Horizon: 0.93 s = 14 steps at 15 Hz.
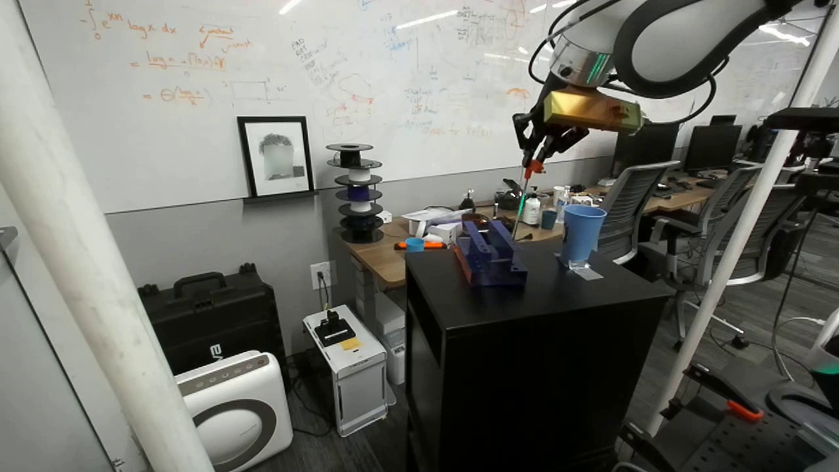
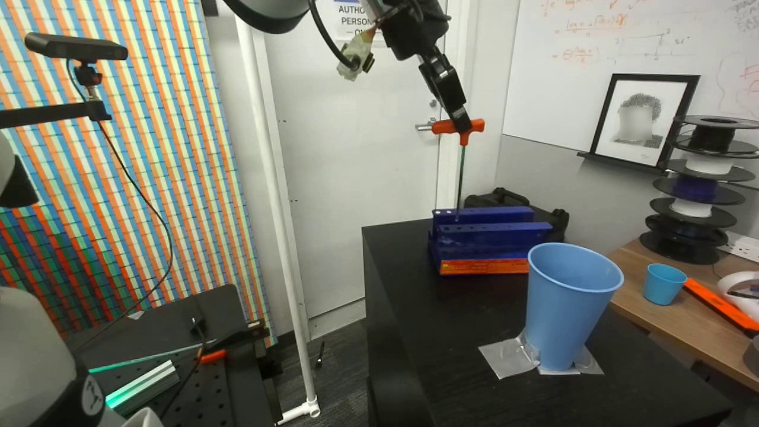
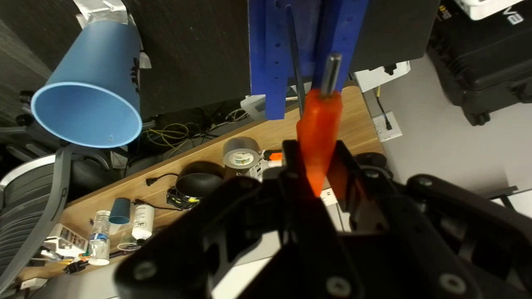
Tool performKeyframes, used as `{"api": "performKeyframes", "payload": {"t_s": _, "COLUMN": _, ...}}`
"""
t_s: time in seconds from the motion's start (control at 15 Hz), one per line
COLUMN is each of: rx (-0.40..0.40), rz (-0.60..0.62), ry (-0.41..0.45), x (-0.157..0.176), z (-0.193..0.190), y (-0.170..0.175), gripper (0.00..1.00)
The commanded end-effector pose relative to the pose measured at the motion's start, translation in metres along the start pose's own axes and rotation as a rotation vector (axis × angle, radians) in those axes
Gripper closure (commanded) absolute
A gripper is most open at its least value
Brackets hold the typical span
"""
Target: Pick up the orange object tool and put it in the cup
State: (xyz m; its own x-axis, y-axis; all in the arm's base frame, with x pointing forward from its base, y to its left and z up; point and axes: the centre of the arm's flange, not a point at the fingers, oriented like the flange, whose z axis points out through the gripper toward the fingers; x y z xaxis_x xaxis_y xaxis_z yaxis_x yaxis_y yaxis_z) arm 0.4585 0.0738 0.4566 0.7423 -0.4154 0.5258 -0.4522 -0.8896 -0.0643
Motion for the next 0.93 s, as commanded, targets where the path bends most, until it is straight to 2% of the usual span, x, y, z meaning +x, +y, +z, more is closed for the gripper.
{"api": "performKeyframes", "payload": {"t_s": 0.0, "rx": 0.039, "rz": -0.024, "ry": -0.003, "x": 0.013, "z": -0.035, "y": 0.006, "gripper": 0.90}}
{"api": "performKeyframes", "payload": {"t_s": 0.13, "rx": 0.016, "rz": -0.030, "ry": 0.000, "x": 0.023, "z": -0.045, "y": 0.016, "gripper": 0.91}}
{"api": "performKeyframes", "payload": {"t_s": 0.53, "rx": -0.137, "rz": 0.045, "ry": 0.036, "x": 0.064, "z": -0.061, "y": 0.077, "gripper": 0.91}}
{"api": "performKeyframes", "payload": {"t_s": 0.87, "rx": -0.190, "rz": 0.114, "ry": 0.062, "x": 0.095, "z": -0.043, "y": 0.117, "gripper": 0.91}}
